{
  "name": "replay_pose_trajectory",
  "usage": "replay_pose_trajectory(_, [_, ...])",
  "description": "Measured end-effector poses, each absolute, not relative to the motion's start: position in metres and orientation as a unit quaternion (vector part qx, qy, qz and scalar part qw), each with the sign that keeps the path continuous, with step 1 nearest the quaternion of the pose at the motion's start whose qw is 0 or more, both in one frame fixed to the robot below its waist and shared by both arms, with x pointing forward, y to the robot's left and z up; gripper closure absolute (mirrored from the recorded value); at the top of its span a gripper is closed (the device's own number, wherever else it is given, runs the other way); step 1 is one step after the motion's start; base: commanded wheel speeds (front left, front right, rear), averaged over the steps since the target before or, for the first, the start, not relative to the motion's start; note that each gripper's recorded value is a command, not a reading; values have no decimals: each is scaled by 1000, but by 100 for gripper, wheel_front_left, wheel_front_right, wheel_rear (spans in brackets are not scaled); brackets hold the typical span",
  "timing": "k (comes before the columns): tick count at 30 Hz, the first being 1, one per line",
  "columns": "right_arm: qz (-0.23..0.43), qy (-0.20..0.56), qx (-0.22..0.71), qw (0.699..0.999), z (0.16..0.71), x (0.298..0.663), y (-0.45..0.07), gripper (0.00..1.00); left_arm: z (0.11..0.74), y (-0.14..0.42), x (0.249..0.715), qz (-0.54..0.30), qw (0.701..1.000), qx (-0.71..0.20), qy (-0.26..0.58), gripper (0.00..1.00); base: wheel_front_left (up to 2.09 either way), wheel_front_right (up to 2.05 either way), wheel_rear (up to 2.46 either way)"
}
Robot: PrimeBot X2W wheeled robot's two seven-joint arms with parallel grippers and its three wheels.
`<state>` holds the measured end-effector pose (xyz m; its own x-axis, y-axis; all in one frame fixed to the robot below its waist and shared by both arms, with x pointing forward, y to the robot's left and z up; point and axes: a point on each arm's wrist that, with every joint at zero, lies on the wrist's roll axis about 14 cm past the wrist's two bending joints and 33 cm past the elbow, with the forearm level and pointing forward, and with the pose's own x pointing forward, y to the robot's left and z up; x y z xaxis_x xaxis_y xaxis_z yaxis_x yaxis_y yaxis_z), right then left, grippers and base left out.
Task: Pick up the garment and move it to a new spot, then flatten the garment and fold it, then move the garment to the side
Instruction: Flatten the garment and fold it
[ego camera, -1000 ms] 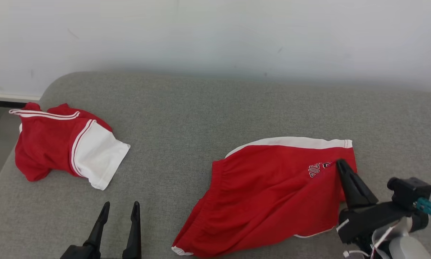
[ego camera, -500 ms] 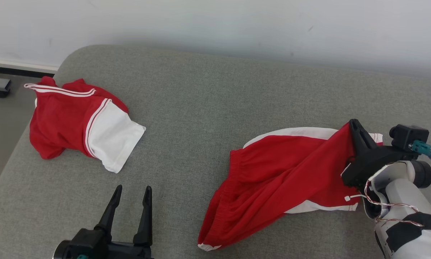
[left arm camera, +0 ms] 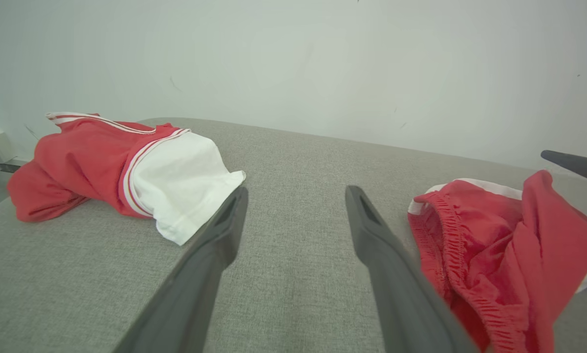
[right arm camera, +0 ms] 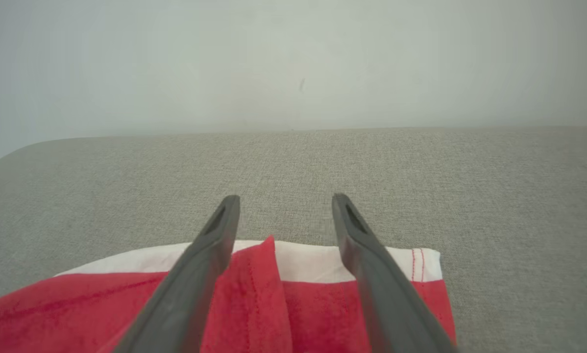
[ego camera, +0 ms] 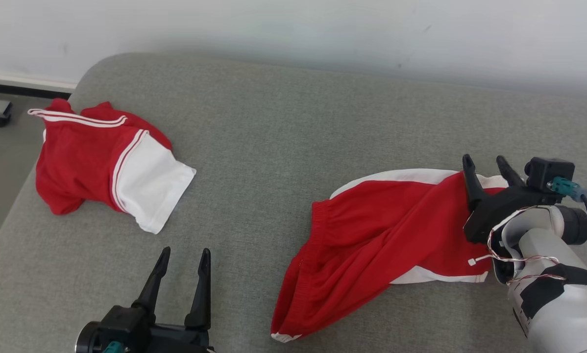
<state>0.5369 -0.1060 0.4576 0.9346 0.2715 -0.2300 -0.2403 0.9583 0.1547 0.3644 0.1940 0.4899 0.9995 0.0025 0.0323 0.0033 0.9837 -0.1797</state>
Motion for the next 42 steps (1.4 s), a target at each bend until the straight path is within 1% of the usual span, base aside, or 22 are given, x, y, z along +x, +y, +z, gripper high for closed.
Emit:
replay_pose_trajectory(6, [123, 72, 72, 987, 488, 534, -119, 0, 495, 191, 364, -5, 995, -92, -24, 0, 0, 0, 0])
replay_pose_trajectory(11, [116, 21, 82, 990, 516, 520, -140, 0, 497, 187, 361, -13, 995, -91, -29, 0, 0, 0, 0])
replay_pose_trajectory(13, [115, -5, 82, 990, 528, 511, -149, 0, 498, 185, 359, -16, 995, -91, -30, 0, 0, 0, 0])
replay_pose_trajectory(19, [103, -35, 75, 991, 533, 471, -175, 0, 502, 181, 359, -26, 995, -89, -36, 0, 0, 0, 0])
replay_pose_trajectory(29, [95, -62, 70, 991, 535, 414, -184, 0, 505, 173, 359, -43, 995, -85, -40, 0, 0, 0, 0])
replay_pose_trajectory(42, [74, -59, 82, 992, 522, 362, -182, 0, 514, 169, 354, -53, 994, -80, -53, 0, 0, 0, 0])
